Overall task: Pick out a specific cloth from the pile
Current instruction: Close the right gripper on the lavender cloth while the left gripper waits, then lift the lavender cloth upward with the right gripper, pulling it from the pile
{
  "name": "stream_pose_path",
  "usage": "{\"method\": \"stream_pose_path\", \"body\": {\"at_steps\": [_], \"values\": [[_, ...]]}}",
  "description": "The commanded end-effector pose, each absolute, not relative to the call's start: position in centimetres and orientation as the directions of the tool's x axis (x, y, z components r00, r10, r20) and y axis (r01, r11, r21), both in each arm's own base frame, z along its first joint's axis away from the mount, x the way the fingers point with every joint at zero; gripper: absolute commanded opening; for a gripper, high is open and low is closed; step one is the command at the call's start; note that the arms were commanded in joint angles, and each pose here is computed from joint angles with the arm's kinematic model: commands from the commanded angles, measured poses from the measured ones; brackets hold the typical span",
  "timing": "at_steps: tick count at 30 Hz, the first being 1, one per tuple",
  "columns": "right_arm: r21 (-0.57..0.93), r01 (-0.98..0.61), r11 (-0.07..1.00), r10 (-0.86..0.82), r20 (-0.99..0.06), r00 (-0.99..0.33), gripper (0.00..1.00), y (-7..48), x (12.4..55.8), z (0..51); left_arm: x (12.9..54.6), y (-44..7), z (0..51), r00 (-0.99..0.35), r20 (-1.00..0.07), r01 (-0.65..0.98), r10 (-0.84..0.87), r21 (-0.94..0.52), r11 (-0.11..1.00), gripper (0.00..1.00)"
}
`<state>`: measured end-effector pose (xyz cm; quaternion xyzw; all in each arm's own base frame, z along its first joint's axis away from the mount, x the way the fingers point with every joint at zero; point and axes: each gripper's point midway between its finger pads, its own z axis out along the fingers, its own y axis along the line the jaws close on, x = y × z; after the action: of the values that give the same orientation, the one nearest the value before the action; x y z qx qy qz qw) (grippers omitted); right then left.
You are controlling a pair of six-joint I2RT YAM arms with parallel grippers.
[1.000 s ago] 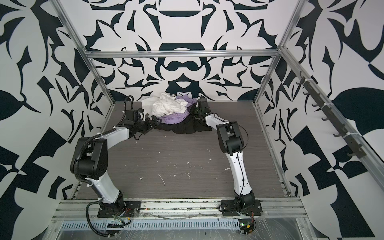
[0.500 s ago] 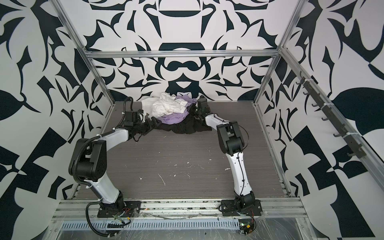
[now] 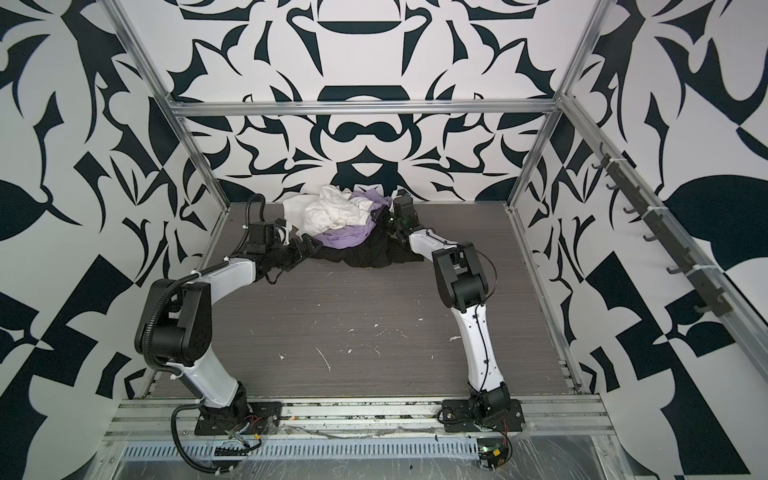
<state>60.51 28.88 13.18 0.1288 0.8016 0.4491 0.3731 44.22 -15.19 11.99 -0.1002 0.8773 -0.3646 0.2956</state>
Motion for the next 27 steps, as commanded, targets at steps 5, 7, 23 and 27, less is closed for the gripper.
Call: {"method": "stream_pose_path", "body": {"at_steps": [5, 7, 23, 27], "values": [[0.817, -0.315, 0.483, 0.564, -0.566, -0.602, 0.08, 30.3, 60.0, 22.4, 44.0, -15.1, 13.1, -0.791, -0.476, 0.066, -0.384, -0.691, 0.72, 0.99], [0.815, -0.327, 0.478, 0.563, -0.57, -0.598, 0.08, 30.6, 59.9, 22.8, 43.9, -15.1, 13.1, -0.791, -0.478, 0.068, -0.383, -0.69, 0.721, 0.99], [0.8, -0.385, 0.459, 0.57, -0.598, -0.563, 0.07, 30.9, 58.7, 25.7, 43.8, -14.8, 12.7, -0.787, -0.486, 0.068, -0.38, -0.68, 0.73, 0.99], [0.798, -0.395, 0.456, 0.574, -0.602, -0.555, 0.07, 30.8, 58.5, 26.3, 44.0, -14.6, 12.8, -0.785, -0.488, 0.068, -0.382, -0.681, 0.729, 0.99]]}}
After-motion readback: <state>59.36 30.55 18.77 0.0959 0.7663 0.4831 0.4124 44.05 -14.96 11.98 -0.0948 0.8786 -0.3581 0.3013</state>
